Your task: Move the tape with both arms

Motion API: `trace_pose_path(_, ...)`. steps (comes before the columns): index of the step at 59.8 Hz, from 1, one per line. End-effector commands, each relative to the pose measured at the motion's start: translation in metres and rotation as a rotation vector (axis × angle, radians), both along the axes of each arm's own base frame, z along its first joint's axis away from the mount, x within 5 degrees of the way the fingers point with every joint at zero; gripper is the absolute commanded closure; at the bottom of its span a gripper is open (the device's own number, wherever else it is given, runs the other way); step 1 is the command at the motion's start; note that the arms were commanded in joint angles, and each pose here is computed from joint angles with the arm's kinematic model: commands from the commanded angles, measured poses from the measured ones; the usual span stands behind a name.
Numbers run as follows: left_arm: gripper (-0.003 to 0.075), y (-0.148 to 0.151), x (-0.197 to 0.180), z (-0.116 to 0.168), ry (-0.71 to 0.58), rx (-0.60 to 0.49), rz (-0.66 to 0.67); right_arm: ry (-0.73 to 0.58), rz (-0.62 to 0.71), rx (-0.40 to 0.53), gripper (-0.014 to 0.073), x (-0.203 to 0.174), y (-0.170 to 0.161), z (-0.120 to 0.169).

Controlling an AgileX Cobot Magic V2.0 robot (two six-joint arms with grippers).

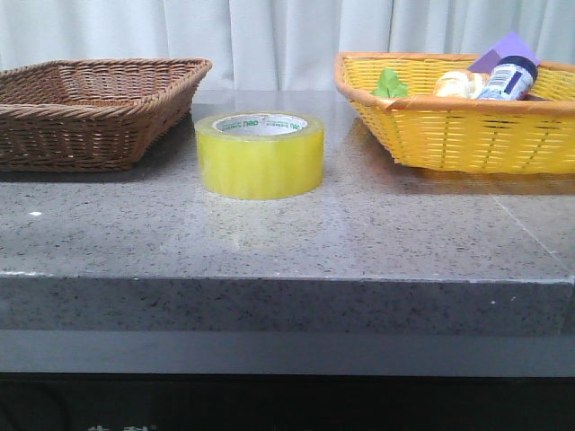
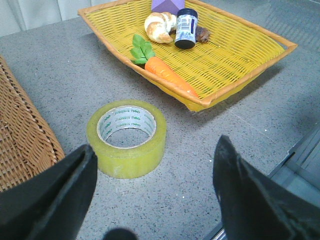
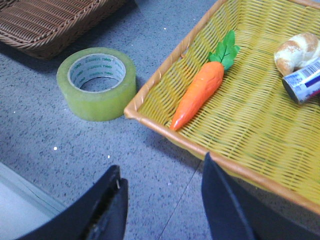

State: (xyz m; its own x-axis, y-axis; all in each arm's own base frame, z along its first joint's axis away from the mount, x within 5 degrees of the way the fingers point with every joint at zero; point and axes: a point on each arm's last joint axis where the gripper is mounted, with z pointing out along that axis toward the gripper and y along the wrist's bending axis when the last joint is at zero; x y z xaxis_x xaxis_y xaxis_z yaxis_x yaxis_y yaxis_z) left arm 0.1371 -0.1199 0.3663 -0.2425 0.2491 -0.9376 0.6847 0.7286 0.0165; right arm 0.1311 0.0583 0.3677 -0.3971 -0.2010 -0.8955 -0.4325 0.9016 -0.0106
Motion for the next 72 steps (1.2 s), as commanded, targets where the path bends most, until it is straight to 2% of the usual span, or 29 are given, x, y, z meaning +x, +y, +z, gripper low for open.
trace_pose_path(1,0.0228,-0.001,-0.001,0.020,-0.084,-0.085,0.001,-0.127,-0.013,0.061,0.0222,-0.012,-0.006,0.013)
trace_pose_path(15,0.0228,-0.001,-0.001,0.020,-0.084,-0.085,0.001,-0.175,-0.015,0.080,0.0222,-0.021,-0.010,0.015)
trace_pose_path(54,0.0228,-0.002,0.000,0.022,-0.080,-0.122,0.004,-0.168,-0.014,0.078,0.0222,-0.021,-0.010,0.014)
trace_pose_path(68,0.0228,-0.007,0.008,0.028,-0.119,-0.087,0.005,-0.168,-0.014,0.078,0.0222,-0.021,-0.010,0.014)
trace_pose_path(72,0.0228,-0.010,0.013,0.034,-0.115,-0.045,0.001,-0.168,-0.014,0.078,0.0222,-0.021,-0.010,0.014)
